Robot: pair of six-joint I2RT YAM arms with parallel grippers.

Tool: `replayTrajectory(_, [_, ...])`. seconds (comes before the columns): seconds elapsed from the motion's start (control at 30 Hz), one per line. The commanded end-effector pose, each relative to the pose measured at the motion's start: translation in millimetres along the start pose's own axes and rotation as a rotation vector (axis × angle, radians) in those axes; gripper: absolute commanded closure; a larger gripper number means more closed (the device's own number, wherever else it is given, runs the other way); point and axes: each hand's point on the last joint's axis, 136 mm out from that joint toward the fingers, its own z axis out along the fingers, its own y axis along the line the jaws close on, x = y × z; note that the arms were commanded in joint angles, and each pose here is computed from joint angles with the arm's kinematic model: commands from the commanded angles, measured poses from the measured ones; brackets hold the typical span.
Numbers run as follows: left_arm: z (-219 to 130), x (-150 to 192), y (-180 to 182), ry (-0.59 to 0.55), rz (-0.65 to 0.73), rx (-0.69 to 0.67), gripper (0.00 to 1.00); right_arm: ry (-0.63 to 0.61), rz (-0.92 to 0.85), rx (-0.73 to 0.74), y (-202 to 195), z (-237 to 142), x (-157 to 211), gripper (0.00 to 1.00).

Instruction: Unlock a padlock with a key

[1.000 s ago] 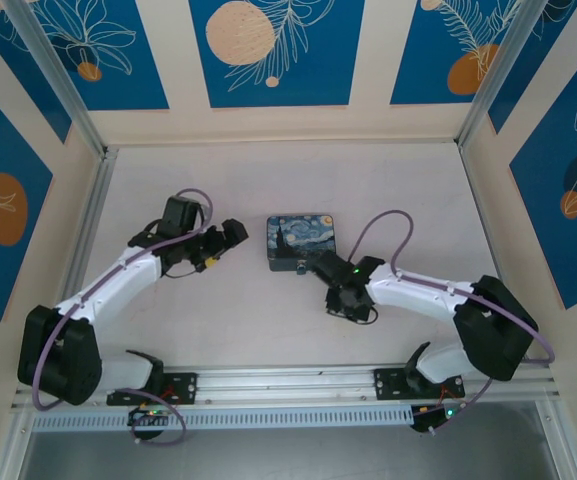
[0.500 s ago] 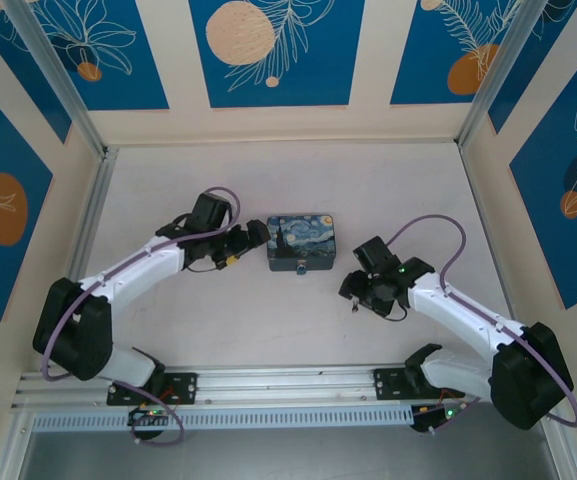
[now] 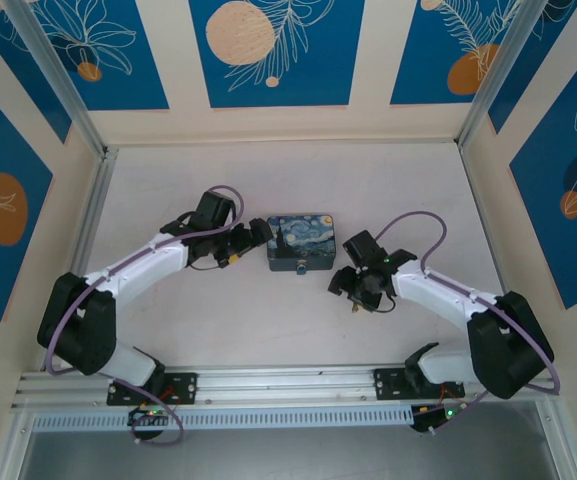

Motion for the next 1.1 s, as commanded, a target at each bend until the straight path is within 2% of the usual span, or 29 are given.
replayTrajectory(0.0, [-2.2, -3.3, -8.5, -0.014, 0.017, 0.006, 0.00, 0.006, -0.017, -0.017, 9.7, 1.3, -5.1, 0.35])
replayTrajectory(0.33, [-3.0, -2.6, -9.2, -0.018, 0.021, 0.005, 0.00, 0.013, 0.031, 0.058, -14.5, 15.2, -4.4, 0.36])
replayTrajectory(0.7, [-0.8, -2.3, -9.2, -0.019, 0.016, -0.001, 0.00, 0.078, 0.095, 0.086, -43.2, 8.5, 25.7, 0.37])
replayTrajectory(0.87, [-1.1, -2.2, -10.7, -0.016, 0.024, -0.003, 0.00, 0.073, 0.125, 0.026, -43.6, -6.9, 42.0, 0.38])
replayTrajectory(1.07, [0.4, -2.8, -11.7, -0.012, 0.024, -0.005, 0.00, 0.018, 0.130, -0.030, -33.4, -15.6, 32.5, 0.39])
